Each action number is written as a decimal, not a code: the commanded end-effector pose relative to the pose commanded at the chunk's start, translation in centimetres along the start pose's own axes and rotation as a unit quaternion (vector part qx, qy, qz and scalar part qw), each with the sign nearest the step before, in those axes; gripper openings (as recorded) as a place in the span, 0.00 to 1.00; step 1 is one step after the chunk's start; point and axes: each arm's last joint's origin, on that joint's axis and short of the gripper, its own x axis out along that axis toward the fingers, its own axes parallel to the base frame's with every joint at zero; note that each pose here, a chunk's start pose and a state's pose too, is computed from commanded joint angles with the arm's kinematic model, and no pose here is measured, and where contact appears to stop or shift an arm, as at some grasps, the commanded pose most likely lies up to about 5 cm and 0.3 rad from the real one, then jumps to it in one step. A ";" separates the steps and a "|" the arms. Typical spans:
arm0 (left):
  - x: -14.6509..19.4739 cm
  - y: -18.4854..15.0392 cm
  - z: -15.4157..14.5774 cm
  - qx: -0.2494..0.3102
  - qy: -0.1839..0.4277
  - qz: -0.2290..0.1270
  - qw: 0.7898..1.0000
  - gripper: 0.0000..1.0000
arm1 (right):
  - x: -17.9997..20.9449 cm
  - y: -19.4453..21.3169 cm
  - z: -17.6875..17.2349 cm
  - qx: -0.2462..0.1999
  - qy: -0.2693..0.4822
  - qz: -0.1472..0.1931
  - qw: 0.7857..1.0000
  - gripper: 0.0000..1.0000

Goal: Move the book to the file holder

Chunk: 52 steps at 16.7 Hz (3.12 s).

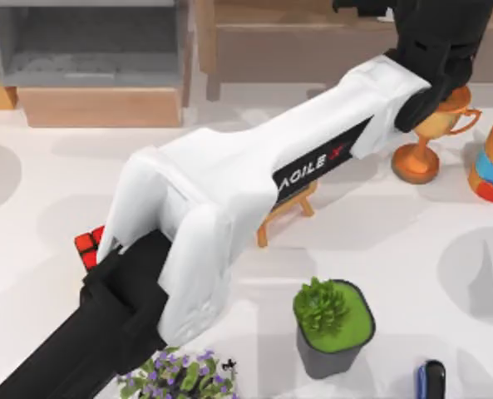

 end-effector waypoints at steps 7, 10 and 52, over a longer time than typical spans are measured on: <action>0.0 0.0 0.0 0.000 0.000 0.000 1.000 0.00 | 0.0 0.0 0.0 0.000 0.000 0.000 1.000 1.00; 0.0 0.0 0.0 0.000 0.000 0.000 1.000 0.00 | 0.0 0.0 0.0 0.000 0.000 0.000 1.000 1.00; -15.5 26.7 0.6 0.642 0.063 -0.212 0.734 0.00 | 0.0 0.0 0.0 0.000 0.000 0.000 1.000 1.00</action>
